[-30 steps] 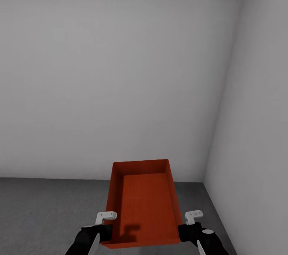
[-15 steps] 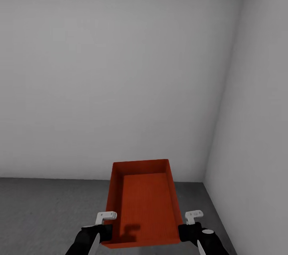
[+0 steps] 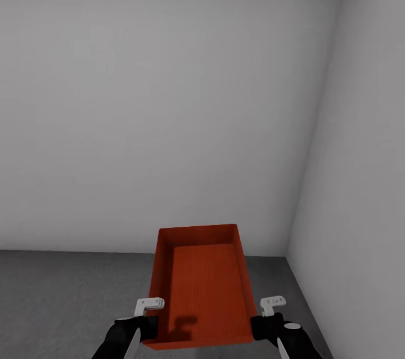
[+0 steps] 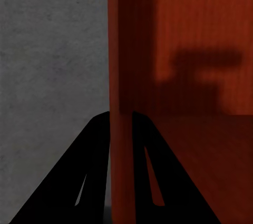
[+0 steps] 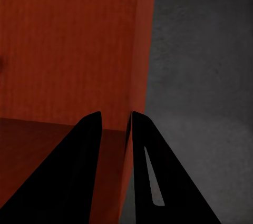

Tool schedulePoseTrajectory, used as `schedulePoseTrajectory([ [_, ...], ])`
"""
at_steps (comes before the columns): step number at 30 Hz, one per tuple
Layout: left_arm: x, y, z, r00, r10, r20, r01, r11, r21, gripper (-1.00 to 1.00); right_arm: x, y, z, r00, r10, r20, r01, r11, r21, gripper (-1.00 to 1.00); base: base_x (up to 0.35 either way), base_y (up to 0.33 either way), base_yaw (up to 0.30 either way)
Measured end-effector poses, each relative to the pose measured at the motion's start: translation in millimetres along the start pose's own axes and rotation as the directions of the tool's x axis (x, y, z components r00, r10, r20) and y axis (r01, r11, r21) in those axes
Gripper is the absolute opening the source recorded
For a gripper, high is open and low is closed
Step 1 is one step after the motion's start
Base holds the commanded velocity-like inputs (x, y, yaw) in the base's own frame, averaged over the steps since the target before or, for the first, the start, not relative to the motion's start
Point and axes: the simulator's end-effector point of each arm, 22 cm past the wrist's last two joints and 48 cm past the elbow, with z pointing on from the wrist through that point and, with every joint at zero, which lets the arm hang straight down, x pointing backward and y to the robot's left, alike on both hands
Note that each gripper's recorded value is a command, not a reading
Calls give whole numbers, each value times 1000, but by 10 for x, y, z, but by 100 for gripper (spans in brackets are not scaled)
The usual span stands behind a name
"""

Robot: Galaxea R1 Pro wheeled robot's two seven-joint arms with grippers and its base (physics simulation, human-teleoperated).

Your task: Move the two storage containers from the living room to the garage. In the garage, place one container on the floor and stack the other container on top of it (either order is fine).

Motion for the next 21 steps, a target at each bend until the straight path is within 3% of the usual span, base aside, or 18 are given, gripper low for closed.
schedulePoseTrajectory([
  [21,32,7,123,1000,0,-6,0,1000,0,-100,49,-11,117,1000,1,-6,-1,1000,-1,-100,0,0,0],
])
